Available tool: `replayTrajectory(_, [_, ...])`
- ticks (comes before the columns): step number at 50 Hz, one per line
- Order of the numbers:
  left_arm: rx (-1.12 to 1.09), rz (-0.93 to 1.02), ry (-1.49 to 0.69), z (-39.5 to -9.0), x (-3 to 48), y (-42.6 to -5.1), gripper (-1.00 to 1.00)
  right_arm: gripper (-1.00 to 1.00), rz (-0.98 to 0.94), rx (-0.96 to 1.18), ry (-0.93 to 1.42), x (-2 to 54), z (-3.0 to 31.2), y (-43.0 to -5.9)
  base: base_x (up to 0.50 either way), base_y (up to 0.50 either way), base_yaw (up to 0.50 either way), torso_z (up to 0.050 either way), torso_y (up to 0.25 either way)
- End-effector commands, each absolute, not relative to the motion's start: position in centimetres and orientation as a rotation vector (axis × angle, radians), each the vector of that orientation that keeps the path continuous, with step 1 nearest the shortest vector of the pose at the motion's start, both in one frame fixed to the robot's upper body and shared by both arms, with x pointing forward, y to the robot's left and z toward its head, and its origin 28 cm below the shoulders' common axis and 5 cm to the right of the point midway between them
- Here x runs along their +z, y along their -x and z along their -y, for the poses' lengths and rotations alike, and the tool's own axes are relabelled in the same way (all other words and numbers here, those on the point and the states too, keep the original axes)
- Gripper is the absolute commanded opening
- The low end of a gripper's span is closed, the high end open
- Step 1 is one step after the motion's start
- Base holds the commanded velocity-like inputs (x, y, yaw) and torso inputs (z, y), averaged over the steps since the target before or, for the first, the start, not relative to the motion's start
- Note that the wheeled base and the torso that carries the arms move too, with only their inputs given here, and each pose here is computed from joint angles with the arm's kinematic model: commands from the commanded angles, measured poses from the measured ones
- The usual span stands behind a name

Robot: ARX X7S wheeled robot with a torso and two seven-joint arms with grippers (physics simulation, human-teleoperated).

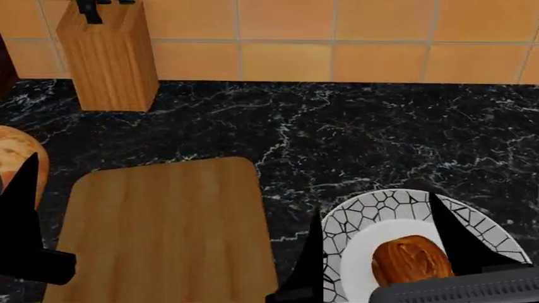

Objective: Place all breads on the cutting board.

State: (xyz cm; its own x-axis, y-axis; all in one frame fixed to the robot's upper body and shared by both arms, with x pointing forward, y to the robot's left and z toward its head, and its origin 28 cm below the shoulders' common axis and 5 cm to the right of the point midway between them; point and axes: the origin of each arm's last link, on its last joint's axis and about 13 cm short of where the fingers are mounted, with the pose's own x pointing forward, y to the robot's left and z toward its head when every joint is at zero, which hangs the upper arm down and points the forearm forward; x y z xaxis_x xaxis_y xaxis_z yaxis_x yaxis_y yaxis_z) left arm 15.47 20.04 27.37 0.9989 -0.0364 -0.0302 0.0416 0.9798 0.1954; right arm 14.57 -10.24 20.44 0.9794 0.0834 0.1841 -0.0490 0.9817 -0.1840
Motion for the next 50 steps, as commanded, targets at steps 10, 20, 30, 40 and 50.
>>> replayTrajectory(10, [-0.043,-0.038,-0.187,-19.9,27.3,-15.8,-1.0,1.0,0.168,0.049,0.149,20.5,10.4,-14.8,0.0,0.16,0.0,0.0,0.0])
replayTrajectory(20, [-0.068,-0.045,-0.207,-19.5,27.8,-16.7,-1.0,1.0,0.15,0.032,0.132,20.6,10.6,-15.2,0.0,0.0,0.0,0.0,0.0])
replayTrajectory(30, [-0.131,-0.088,-0.216,-18.9,28.5,-18.1,-1.0,1.0,0.132,0.035,0.135,20.5,10.5,-15.4,0.0,0.0,0.0,0.0,0.0])
replayTrajectory(40, [-0.231,-0.177,-0.232,-18.1,28.8,-22.6,-1.0,1.0,0.124,0.038,0.134,20.6,10.5,-15.4,0.0,0.0,0.0,0.0,0.0])
replayTrajectory(50, [-0.355,-0.166,-0.312,-17.3,27.4,-27.7,-1.0,1.0,0.118,0.033,0.136,20.3,10.6,-15.3,0.0,0.0,0.0,0.0,0.0])
